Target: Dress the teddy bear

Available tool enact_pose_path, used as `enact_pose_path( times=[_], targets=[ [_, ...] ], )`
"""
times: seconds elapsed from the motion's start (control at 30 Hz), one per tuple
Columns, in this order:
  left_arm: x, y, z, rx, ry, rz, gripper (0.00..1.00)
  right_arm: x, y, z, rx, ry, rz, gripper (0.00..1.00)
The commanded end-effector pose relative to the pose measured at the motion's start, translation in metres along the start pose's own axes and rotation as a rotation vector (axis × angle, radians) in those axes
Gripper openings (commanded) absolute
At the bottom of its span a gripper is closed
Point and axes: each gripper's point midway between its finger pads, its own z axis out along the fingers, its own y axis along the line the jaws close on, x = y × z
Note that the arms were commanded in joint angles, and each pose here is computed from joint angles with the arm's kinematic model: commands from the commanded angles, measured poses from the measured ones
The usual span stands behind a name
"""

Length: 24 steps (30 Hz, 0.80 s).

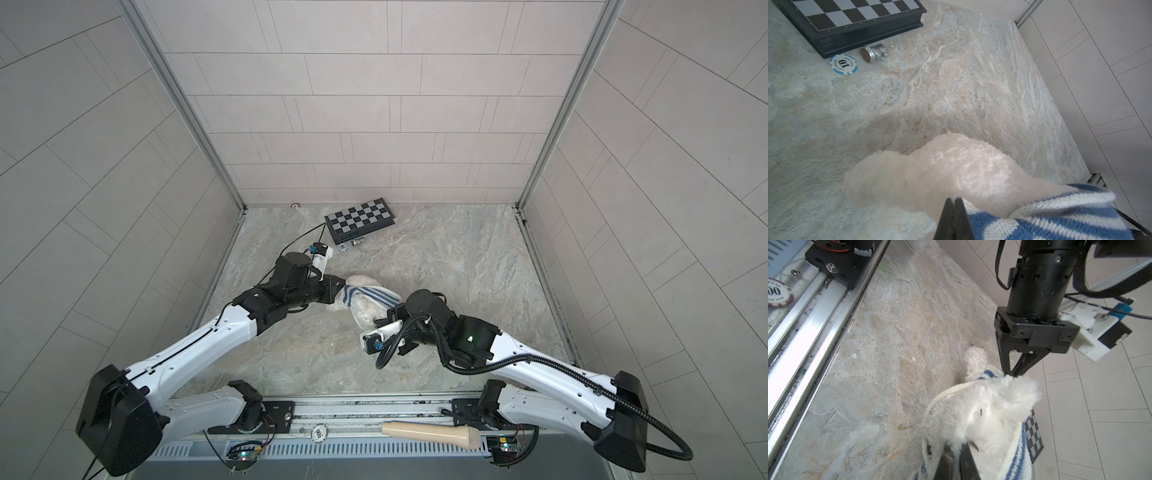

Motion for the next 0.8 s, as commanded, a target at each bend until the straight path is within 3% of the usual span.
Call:
enact_pose_path(
  times=[0.0,0.37,0.53,0.77],
  targets=[
    [-0.002,0.043,-0.002,-0.195,-0.027,-0.013,0.00,-0.018,0.008,-0.010,-0.030,-0.088,-0.024,0.00],
    [0.016,0.023,-0.006,-0.148,0.002,0.057,0.00,-0.022,-0.014,-0.016,0.074,-0.101,0.057,0.00],
    [0.016,-0.005,-0.025,-0.028,-0.057,0.116,0.00,-0.021,-0.019,-0.012,0.059,-0.081,0.113,0.00],
    [-0.005,-0.021,-0.070,0.007,-0.149,0.194,0.40,-0.024,-0.009,-0.013,0.012,-0.109,0.084,0.00]
  ],
)
